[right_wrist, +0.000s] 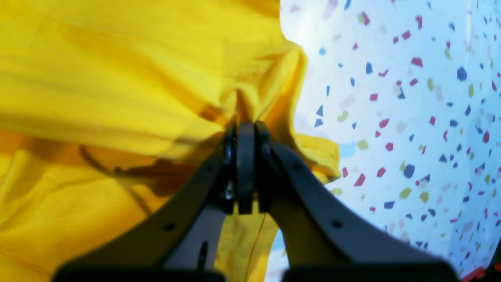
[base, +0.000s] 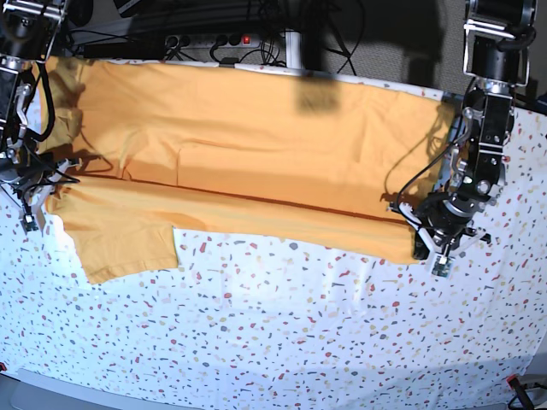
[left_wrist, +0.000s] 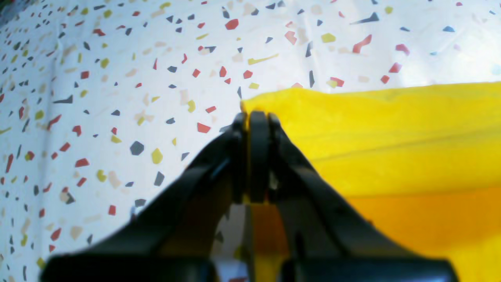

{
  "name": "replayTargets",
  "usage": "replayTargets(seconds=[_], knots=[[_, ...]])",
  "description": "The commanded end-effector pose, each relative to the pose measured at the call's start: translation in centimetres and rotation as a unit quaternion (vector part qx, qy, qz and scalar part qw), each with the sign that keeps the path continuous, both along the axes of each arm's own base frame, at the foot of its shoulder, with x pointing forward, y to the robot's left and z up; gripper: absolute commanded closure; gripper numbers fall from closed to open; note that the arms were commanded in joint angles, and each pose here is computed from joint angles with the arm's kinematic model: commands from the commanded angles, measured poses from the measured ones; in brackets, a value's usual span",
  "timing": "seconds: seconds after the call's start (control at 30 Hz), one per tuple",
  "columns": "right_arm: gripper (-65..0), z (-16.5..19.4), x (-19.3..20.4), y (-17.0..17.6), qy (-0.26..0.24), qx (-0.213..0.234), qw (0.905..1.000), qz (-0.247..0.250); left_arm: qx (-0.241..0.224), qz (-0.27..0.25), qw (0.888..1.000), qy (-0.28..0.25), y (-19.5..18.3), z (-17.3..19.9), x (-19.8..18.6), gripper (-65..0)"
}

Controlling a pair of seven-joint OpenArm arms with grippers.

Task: Fold the T-shirt properly
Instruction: 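Lift the hem with both grippers and fold it toward the collar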

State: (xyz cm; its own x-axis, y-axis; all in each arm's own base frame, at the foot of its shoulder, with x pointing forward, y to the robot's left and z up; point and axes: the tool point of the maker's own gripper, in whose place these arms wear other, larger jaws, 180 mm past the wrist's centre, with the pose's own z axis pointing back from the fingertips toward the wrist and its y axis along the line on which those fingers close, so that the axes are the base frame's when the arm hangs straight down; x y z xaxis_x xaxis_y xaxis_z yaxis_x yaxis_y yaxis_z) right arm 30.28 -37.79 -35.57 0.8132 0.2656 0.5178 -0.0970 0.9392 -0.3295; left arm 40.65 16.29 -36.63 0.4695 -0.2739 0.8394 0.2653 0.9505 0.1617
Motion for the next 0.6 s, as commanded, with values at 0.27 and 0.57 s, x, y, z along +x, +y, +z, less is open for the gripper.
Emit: replayTargets(seconds=[0.27, 0.57], knots=[[0.0, 1.5, 0.3, -1.4, -0.009, -0.011, 0.9995, -0.03, 0.006, 0.004, 1.0, -0.021, 0.5, 1.7, 1.0, 0.0], [-28.7, 1.4, 0.3, -1.2, -0.009, -0.004, 0.9995, -0.03, 0.042, 0.015, 0.998, 0.036, 1.5, 0.0, 0.0, -31.1]])
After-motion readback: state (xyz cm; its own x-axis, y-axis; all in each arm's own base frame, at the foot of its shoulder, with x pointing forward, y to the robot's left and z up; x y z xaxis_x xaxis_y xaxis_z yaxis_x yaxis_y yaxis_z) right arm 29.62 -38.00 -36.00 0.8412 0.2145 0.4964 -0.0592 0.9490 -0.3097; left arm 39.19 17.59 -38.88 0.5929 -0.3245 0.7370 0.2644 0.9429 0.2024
